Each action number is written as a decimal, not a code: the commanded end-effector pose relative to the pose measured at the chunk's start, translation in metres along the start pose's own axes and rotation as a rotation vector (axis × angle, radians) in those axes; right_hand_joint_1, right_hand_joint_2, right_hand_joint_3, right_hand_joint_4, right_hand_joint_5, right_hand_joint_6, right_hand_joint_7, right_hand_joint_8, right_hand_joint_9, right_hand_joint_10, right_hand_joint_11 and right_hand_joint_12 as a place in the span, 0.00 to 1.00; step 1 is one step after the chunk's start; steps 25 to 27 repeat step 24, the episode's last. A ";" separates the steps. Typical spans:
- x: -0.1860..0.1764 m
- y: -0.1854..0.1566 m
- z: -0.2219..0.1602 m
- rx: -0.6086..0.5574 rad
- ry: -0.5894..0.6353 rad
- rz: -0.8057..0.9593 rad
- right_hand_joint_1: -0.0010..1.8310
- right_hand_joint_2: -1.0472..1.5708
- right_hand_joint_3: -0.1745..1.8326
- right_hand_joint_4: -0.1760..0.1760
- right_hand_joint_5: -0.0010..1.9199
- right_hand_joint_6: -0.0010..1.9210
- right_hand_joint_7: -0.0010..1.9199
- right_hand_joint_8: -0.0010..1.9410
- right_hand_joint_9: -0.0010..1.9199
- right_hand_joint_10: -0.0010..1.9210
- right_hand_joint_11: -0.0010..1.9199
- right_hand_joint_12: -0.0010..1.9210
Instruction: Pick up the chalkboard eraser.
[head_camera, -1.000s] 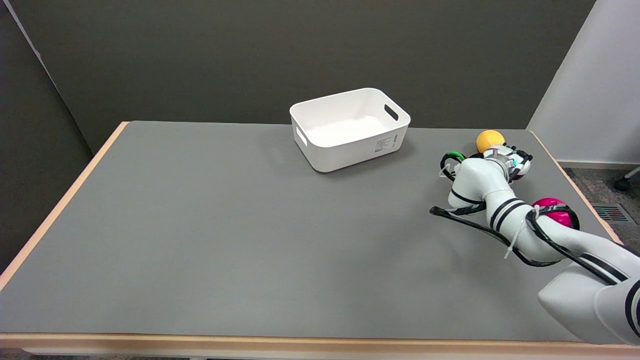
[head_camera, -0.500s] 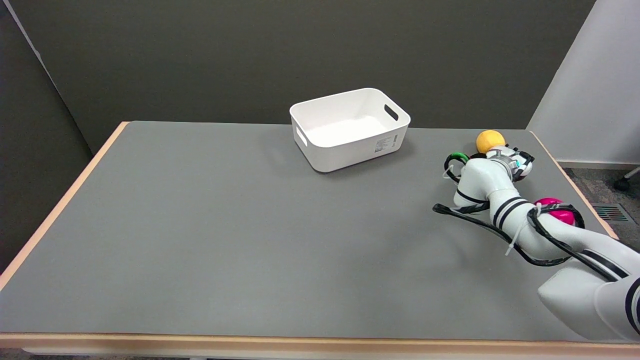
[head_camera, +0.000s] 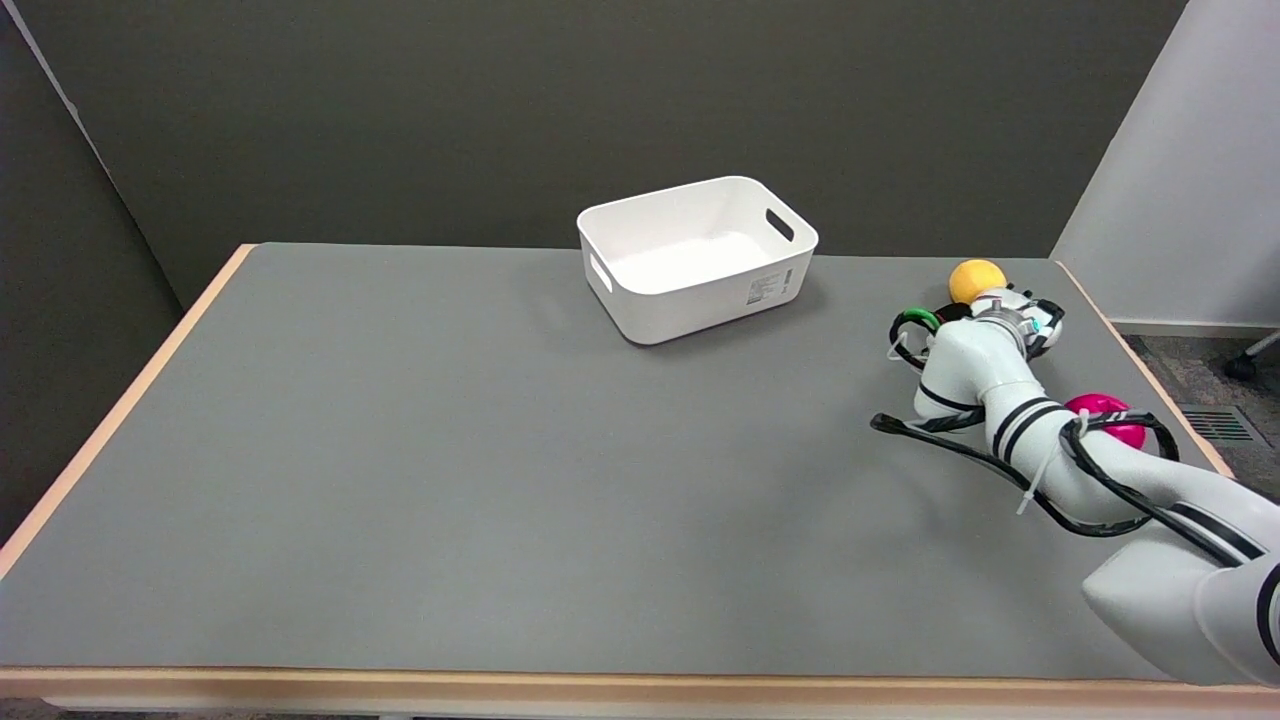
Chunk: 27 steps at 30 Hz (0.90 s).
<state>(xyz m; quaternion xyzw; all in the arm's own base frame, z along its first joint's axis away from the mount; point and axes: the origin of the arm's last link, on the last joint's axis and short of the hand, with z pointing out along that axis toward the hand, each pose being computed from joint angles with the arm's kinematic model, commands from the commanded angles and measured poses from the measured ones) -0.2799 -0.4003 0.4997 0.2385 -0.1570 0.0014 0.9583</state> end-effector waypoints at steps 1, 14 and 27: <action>0.043 -0.009 -0.023 0.123 0.207 0.036 0.55 0.82 0.30 0.13 0.34 0.81 0.43 0.58 0.34 0.69 0.24 0.87; 0.128 -0.037 -0.127 0.407 0.654 0.169 0.55 0.82 0.31 0.20 0.35 0.80 0.44 0.57 0.35 0.68 0.26 0.89; 0.146 -0.119 -0.175 0.704 0.686 0.138 0.64 0.83 0.21 0.25 0.32 0.81 0.46 0.64 0.37 0.68 0.28 0.88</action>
